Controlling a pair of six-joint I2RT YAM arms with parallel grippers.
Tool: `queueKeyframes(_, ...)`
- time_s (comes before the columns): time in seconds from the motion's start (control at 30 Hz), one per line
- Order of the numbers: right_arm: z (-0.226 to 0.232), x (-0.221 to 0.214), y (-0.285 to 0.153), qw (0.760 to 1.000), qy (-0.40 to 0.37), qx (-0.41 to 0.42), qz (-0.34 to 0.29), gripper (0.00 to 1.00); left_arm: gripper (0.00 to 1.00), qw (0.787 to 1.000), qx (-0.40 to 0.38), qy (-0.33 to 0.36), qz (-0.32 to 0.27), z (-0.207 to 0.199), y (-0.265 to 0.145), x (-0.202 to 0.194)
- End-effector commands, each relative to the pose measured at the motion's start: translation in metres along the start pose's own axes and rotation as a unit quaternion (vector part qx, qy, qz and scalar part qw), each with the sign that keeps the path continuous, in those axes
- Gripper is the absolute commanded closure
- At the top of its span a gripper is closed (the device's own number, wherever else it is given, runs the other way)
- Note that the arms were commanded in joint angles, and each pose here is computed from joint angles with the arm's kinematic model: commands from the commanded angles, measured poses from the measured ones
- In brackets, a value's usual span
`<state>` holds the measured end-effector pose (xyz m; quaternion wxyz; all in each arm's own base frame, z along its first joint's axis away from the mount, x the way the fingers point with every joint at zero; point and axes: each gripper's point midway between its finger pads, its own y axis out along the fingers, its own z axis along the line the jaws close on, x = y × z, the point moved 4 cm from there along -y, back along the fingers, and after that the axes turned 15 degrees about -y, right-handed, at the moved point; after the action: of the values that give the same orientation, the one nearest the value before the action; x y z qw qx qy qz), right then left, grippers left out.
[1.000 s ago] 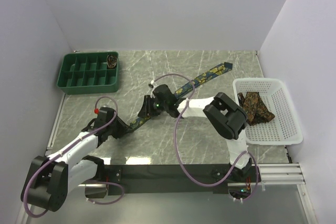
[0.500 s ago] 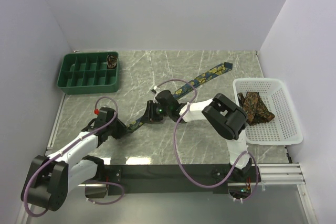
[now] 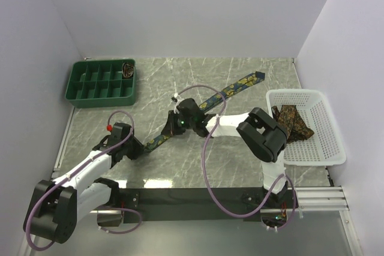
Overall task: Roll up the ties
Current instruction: Roll the tie
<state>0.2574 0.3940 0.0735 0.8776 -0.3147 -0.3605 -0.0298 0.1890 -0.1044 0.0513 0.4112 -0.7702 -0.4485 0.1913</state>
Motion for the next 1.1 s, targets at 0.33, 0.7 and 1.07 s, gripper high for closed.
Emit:
queueKeyframes(0.33, 0.003, 0.007, 0.017, 1.0, 0.005, 0.018, -0.016, 0.9, 0.99, 1.0, 0.009, 0.002, -0.01, -0.003, -0.006, 0.003)
queueKeyframes(0.7, -0.019, -0.024, 0.023, 1.0, 0.019, -0.012, 0.017, 0.93, 0.6, 1.0, -0.013, -0.014, -0.018, -0.007, -0.012, 0.004)
queueKeyframes(1.07, -0.025, -0.03, 0.025, 0.999, 0.011, -0.02, 0.025, 0.94, 0.53, 0.997, -0.031, -0.054, -0.033, -0.007, -0.01, 0.006)
